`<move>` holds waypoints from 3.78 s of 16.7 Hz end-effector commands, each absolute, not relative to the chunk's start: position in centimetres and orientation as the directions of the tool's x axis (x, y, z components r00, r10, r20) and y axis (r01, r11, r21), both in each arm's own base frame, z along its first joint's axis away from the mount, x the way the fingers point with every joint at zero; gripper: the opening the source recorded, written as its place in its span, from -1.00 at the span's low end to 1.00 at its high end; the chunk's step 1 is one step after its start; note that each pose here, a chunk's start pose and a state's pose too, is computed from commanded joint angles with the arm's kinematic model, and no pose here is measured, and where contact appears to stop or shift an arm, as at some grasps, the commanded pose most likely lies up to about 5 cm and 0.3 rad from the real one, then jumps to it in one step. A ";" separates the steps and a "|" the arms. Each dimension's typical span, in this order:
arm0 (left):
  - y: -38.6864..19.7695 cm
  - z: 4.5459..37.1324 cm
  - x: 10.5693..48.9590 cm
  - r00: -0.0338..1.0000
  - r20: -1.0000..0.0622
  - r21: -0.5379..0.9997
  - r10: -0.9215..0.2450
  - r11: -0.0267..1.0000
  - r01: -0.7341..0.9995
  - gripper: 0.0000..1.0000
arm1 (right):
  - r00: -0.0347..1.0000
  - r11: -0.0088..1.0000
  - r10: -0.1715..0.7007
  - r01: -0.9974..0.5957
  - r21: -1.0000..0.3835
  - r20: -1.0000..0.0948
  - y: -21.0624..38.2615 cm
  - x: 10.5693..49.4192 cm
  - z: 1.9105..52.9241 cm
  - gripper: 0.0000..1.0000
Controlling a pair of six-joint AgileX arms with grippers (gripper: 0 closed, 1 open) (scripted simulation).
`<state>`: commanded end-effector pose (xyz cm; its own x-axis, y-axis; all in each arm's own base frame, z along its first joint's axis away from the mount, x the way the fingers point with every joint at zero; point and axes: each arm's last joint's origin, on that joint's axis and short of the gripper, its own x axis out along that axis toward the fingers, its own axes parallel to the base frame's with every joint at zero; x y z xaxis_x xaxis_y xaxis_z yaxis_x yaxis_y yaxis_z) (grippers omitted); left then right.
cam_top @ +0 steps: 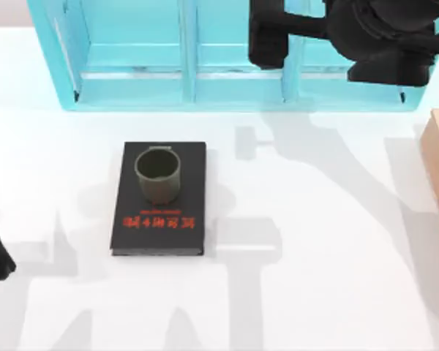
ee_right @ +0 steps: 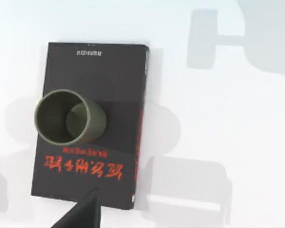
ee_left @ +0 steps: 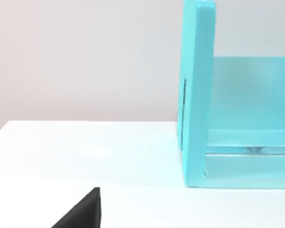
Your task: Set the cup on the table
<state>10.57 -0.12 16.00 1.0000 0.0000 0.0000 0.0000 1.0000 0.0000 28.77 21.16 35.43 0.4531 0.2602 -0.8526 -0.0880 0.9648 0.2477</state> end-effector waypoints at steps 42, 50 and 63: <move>-0.1 16.0 10.6 1.000 0.000 0.000 0.000 1.000 0.000 1.00 | 0.294 1.000 0.001 0.010 0.004 -0.956 38.7 35.3 15.4 0.55; -0.1 16.0 10.6 1.000 0.000 0.000 0.000 1.000 0.000 1.00 | 0.294 1.000 0.001 0.010 0.004 -0.956 38.7 35.3 15.4 -0.66; -0.1 16.0 10.6 1.000 0.000 0.000 0.000 1.000 0.000 1.00 | 0.291 1.000 0.000 0.006 0.001 -0.957 38.8 35.2 15.6 -1.00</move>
